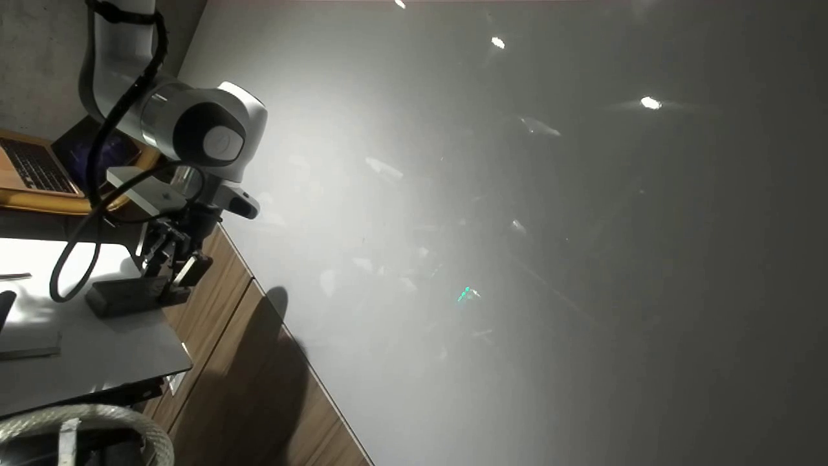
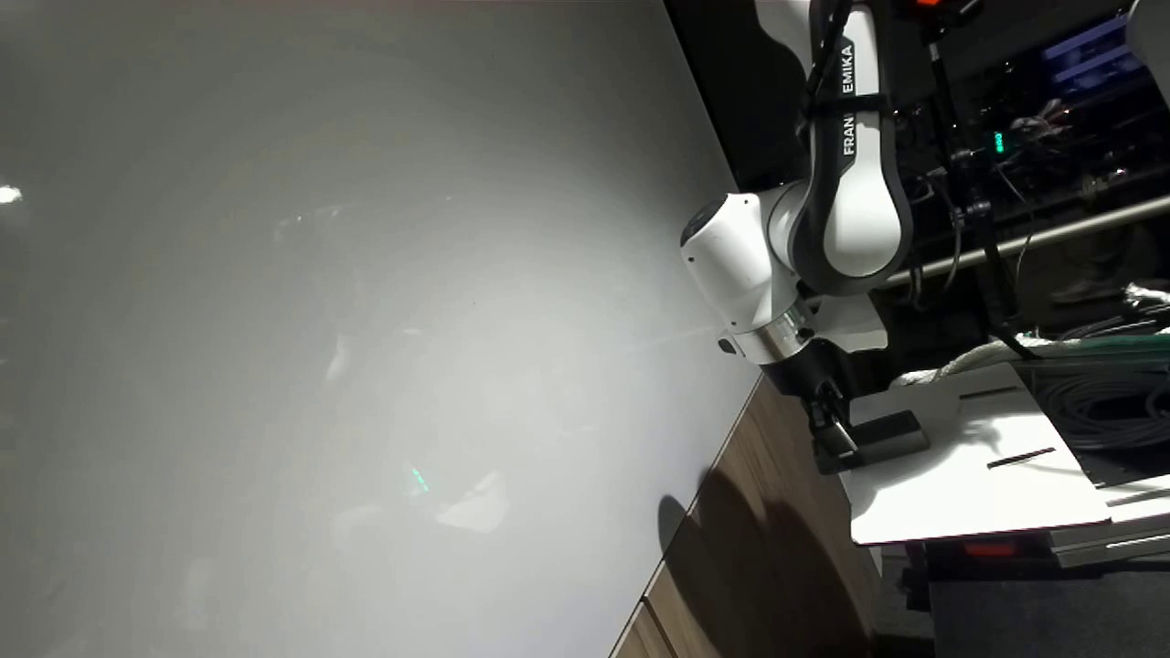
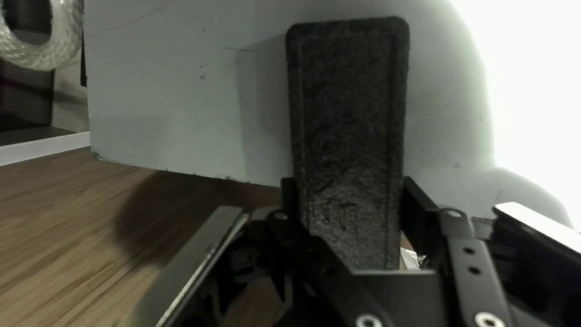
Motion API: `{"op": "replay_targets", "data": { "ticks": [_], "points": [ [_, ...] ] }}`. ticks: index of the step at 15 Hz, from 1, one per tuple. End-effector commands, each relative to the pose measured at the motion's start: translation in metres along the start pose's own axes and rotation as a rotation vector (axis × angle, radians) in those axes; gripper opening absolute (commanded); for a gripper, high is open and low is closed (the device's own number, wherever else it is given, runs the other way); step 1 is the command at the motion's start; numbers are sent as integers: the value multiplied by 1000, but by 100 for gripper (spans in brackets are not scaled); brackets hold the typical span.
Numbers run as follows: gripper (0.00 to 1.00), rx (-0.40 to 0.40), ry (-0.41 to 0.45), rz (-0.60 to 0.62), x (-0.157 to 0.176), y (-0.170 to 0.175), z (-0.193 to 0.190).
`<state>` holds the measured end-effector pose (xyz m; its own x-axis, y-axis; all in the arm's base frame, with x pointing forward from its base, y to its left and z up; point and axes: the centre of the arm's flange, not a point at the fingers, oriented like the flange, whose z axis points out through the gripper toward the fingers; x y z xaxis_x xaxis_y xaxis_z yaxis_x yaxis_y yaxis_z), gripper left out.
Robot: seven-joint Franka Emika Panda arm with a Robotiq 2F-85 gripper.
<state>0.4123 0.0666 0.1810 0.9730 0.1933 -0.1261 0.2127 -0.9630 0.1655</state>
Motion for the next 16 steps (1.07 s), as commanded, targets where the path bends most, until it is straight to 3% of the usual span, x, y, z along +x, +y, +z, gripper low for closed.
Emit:
{"op": "replay_targets", "data": {
  "ticks": [1,13,14,15,16],
  "points": [
    [30,3,0,41,0,-2,-9],
    [30,-4,-42,203,2,-6,-16],
    [62,-6,-42,207,2,-6,-16],
    [81,-7,-43,211,2,-6,-16],
    [88,-8,-43,213,2,-7,-16]
  ]
}}
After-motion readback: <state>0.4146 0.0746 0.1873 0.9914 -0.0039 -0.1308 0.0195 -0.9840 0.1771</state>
